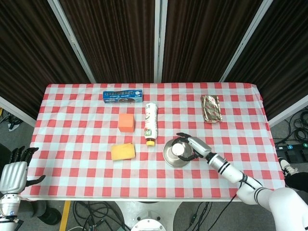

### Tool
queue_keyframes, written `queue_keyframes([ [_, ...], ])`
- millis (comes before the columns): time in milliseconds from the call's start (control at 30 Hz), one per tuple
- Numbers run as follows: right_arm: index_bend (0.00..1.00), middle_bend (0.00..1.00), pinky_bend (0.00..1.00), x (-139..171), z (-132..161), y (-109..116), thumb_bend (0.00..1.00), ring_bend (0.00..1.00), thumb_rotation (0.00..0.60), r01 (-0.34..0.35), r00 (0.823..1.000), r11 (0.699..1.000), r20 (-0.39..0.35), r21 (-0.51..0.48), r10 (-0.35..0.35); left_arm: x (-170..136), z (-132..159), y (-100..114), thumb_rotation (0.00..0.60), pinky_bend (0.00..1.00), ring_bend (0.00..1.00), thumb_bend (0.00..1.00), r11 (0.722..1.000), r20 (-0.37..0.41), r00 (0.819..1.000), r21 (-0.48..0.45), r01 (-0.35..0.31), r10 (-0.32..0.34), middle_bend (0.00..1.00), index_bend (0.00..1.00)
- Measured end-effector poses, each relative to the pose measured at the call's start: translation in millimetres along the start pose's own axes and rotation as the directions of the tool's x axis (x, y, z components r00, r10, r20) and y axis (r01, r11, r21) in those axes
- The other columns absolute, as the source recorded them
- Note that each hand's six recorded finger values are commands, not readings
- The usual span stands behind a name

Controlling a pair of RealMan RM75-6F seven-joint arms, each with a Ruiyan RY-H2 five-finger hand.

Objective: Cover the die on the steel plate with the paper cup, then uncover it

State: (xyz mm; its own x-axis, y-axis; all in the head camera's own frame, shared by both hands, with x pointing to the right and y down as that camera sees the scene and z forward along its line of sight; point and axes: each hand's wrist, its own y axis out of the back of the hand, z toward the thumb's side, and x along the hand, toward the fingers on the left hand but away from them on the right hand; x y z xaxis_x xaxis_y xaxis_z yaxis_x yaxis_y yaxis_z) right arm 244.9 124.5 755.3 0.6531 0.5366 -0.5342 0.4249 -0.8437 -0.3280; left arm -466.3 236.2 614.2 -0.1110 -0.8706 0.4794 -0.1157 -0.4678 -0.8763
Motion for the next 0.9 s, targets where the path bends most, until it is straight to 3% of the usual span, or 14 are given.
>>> queue_keyframes([
  [133, 0.46, 0.34, 0.08, 3, 3, 1, 0.33, 0.07, 0.6, 0.013, 1.0, 1.0, -0.013, 0.005, -0.013, -1, -1, 1, 0.6, 0.05, 0.05, 0.02, 1.0, -0.003, 1.0, -0.002, -0.003, 0.003, 0.14, 0.15],
  [333, 0.46, 0.34, 0.08, -8, -7, 19, 0.33, 0.07, 0.6, 0.091, 0.995, 0.996, 0.035, -0.015, -0.091, -3, -2, 0, 0.6, 0.05, 0.05, 0.02, 1.0, -0.007, 1.0, -0.005, -0.005, 0.005, 0.14, 0.16],
  [633, 0.46, 0.34, 0.08, 7, 5, -1, 0.33, 0.07, 0.6, 0.005, 1.0, 1.0, -0.023, -0.005, -0.005, -2, -2, -1, 0.6, 0.05, 0.05, 0.02, 1.0, -0.003, 1.0, -0.005, -0.003, 0.003, 0.14, 0.16],
  [900, 0.46, 0.34, 0.08, -5, -8, 21, 0.33, 0.07, 0.6, 0.105, 0.994, 0.994, 0.038, -0.018, -0.104, -3, -4, -1, 0.6, 0.05, 0.05, 0.02, 1.0, -0.008, 1.0, -0.01, -0.003, 0.003, 0.14, 0.16],
])
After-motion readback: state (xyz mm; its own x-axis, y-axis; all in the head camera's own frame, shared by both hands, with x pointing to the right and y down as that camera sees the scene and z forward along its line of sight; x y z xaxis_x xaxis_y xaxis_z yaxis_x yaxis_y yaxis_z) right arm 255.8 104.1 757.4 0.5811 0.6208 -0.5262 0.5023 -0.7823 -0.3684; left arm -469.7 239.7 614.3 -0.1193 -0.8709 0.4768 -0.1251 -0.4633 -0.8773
